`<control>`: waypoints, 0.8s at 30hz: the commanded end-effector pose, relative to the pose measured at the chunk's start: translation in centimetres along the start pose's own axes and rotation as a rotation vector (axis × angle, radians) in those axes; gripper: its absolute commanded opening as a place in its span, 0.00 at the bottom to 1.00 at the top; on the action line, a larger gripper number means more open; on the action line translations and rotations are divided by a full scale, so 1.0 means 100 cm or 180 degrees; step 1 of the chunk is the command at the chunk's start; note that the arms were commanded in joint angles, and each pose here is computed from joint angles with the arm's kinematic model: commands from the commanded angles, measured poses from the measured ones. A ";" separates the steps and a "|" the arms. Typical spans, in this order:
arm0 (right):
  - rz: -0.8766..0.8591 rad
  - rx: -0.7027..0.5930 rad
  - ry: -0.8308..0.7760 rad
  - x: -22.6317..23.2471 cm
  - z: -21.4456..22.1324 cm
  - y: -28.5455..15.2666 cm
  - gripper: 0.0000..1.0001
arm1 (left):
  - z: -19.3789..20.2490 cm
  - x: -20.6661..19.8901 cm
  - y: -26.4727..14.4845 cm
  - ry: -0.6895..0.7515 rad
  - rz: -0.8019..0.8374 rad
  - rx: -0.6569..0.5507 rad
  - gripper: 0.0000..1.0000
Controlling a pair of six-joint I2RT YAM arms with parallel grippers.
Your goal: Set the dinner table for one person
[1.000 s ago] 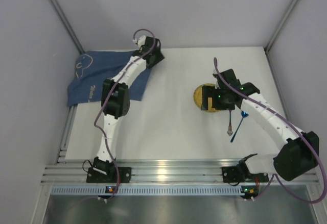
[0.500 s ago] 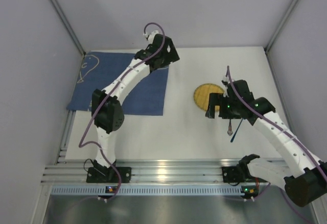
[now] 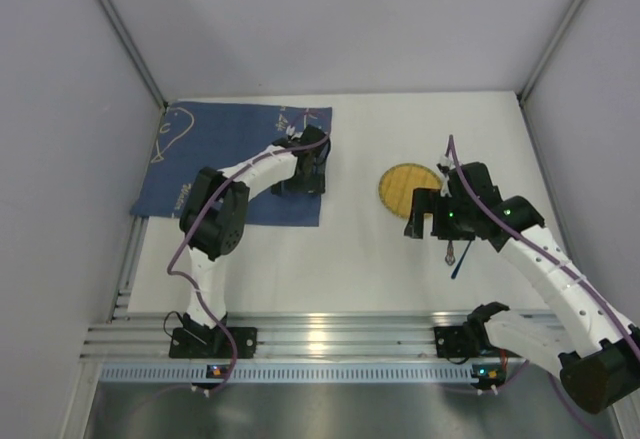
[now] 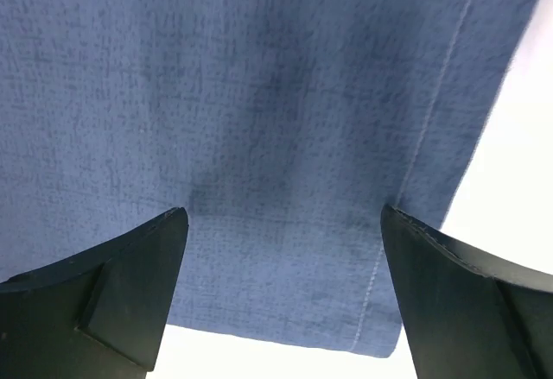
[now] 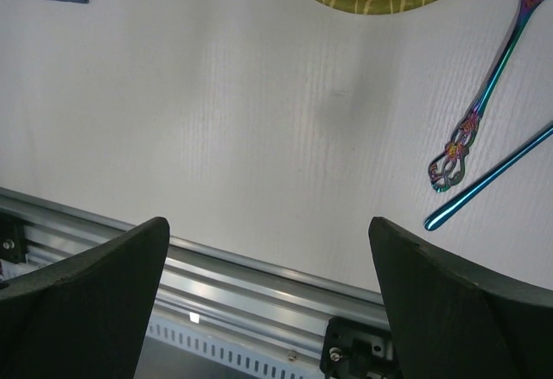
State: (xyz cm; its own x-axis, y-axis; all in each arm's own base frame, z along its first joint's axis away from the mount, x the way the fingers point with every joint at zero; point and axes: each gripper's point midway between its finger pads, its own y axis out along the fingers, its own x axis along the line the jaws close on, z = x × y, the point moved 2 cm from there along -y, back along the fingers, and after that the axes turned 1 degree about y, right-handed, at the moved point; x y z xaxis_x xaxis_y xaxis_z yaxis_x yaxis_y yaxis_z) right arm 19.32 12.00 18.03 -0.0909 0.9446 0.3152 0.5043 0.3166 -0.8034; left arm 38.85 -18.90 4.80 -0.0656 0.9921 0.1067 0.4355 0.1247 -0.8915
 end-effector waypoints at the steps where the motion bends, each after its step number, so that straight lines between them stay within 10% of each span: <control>1: 0.0038 -0.0054 0.0035 -0.002 -0.002 -0.010 1.00 | -0.012 -0.008 0.000 0.0082 0.0194 -0.0104 0.99; 10: 0.0120 0.0004 0.0056 -0.005 -0.002 -0.006 1.00 | 0.016 -0.036 0.036 0.0092 0.0681 0.0246 0.82; 16: 0.0172 0.0033 0.0059 -0.008 -0.001 -0.005 1.00 | 0.036 -0.039 0.055 0.0046 0.0753 0.0406 0.00; 24: 0.0289 0.0049 0.0022 -0.016 0.005 -0.006 1.00 | 0.060 -0.077 0.039 0.0268 0.1348 0.0581 0.00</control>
State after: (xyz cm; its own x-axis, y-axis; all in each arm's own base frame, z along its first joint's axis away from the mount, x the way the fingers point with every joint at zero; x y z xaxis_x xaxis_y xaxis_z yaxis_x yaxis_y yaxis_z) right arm 18.79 11.09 17.23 -0.0573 0.9621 0.2667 0.4769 0.2610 -0.8393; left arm 41.93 -24.02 4.02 0.0828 0.9764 -0.1994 0.4935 -0.2140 -0.8430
